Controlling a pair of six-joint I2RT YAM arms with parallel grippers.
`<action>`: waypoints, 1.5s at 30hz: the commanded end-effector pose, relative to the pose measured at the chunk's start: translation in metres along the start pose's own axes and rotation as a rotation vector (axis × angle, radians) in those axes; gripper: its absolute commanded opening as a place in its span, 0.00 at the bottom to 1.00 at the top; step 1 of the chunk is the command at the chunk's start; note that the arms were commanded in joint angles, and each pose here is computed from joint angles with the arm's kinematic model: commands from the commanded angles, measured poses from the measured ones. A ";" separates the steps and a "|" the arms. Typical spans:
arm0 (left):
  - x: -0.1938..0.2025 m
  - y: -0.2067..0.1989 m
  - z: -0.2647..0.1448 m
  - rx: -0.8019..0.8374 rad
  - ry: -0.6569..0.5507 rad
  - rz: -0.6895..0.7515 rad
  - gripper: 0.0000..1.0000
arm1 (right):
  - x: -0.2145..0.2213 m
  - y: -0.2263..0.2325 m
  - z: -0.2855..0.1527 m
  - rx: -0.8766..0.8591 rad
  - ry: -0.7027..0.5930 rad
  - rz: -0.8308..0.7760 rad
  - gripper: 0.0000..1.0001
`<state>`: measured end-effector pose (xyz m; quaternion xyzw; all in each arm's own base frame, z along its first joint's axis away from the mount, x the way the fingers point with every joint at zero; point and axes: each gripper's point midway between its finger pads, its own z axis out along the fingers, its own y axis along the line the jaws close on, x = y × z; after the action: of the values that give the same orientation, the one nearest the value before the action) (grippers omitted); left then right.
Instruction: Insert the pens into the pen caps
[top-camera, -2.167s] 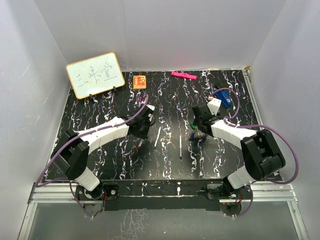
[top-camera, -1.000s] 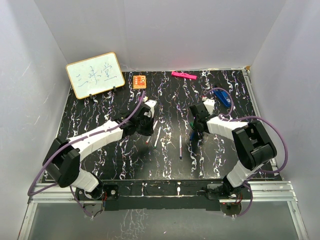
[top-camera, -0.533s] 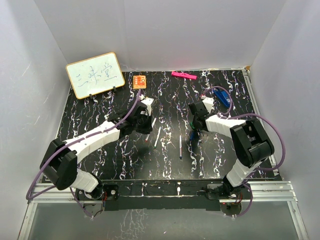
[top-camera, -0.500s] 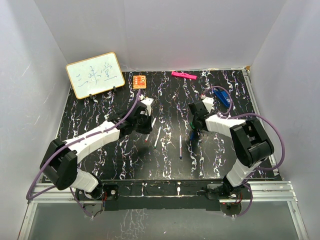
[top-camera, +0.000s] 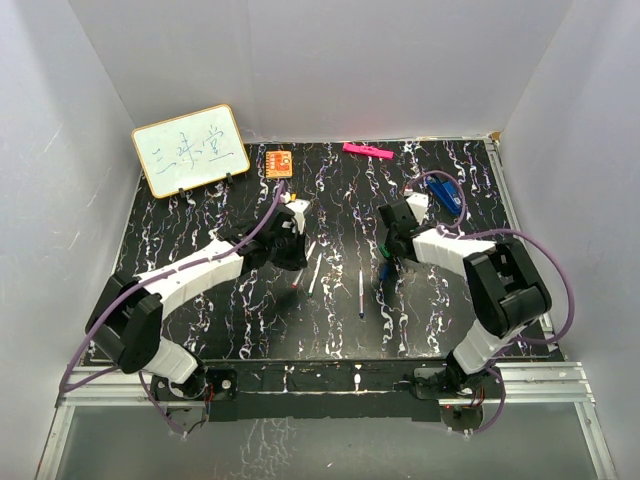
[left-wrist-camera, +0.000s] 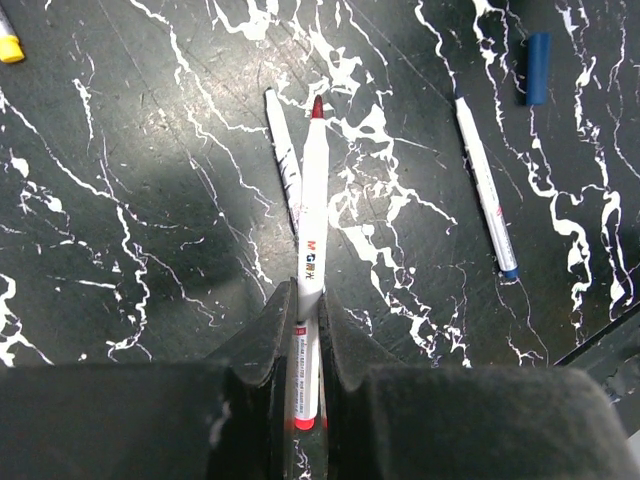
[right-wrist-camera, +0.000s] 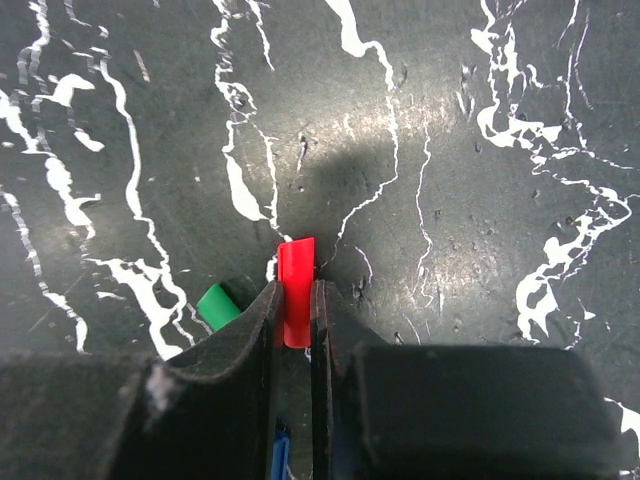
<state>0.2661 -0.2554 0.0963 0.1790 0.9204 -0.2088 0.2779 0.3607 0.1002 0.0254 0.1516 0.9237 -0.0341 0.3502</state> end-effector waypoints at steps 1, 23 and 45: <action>-0.024 -0.015 -0.002 0.067 -0.074 0.006 0.00 | -0.065 0.025 -0.037 -0.132 -0.181 0.062 0.00; -0.059 -0.104 -0.007 0.475 -0.295 0.008 0.00 | -0.132 0.084 -0.222 -1.023 -0.781 0.169 0.00; -0.090 -0.148 -0.041 0.675 -0.478 0.018 0.00 | -0.138 0.086 -0.245 -1.172 -0.859 0.327 0.00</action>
<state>0.2598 -0.3753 0.1961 0.1989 0.7442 -0.5043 0.3903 0.3339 0.1903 0.2855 0.0470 0.5721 0.4485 0.6851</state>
